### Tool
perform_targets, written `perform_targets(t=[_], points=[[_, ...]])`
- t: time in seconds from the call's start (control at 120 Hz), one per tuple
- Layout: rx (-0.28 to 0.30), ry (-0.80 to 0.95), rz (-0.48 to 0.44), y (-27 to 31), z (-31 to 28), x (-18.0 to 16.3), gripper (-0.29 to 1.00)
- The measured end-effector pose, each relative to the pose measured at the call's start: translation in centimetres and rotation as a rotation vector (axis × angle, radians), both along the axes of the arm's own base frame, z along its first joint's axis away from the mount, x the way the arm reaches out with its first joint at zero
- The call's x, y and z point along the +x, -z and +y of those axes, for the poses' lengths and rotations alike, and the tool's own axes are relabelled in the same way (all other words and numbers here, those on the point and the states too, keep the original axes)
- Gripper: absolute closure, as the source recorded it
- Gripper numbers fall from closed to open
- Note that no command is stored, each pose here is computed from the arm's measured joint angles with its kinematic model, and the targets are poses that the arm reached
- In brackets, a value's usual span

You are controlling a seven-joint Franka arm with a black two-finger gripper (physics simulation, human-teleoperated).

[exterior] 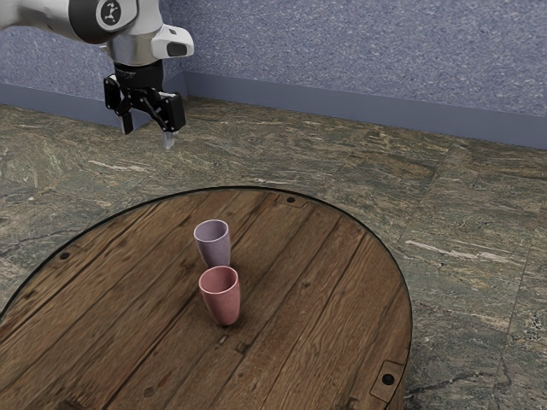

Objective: Place the right cup onto the left cup

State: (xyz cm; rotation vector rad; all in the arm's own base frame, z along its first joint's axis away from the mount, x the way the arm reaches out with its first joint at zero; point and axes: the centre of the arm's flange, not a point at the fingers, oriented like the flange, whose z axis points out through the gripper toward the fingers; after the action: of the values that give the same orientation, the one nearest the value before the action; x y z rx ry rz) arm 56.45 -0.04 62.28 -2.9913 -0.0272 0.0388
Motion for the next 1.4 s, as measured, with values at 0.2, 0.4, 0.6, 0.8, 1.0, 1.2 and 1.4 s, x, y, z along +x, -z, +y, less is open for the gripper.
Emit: perform_targets(t=[0.2,0.4,0.6,0.8,1.0,1.2,1.4], points=[[-0.001,-0.014,0.006,0.9,-0.7,0.5,0.0],[0.012,0.064,0.025,3.9,-10.2,-0.1,0.0],[0.032,0.073,0.051,9.7,-17.0,-2.4,0.0],[0.003,-0.065,0.044,14.1,-15.4,-3.8,0.0],[-0.024,-0.168,0.03,20.2,-13.5,-4.4,0.0],[-0.063,-0.23,-0.028,23.0,-13.2,-3.8,0.0],[-0.089,-0.157,-0.037,25.9,-18.9,-4.1,0.0]])
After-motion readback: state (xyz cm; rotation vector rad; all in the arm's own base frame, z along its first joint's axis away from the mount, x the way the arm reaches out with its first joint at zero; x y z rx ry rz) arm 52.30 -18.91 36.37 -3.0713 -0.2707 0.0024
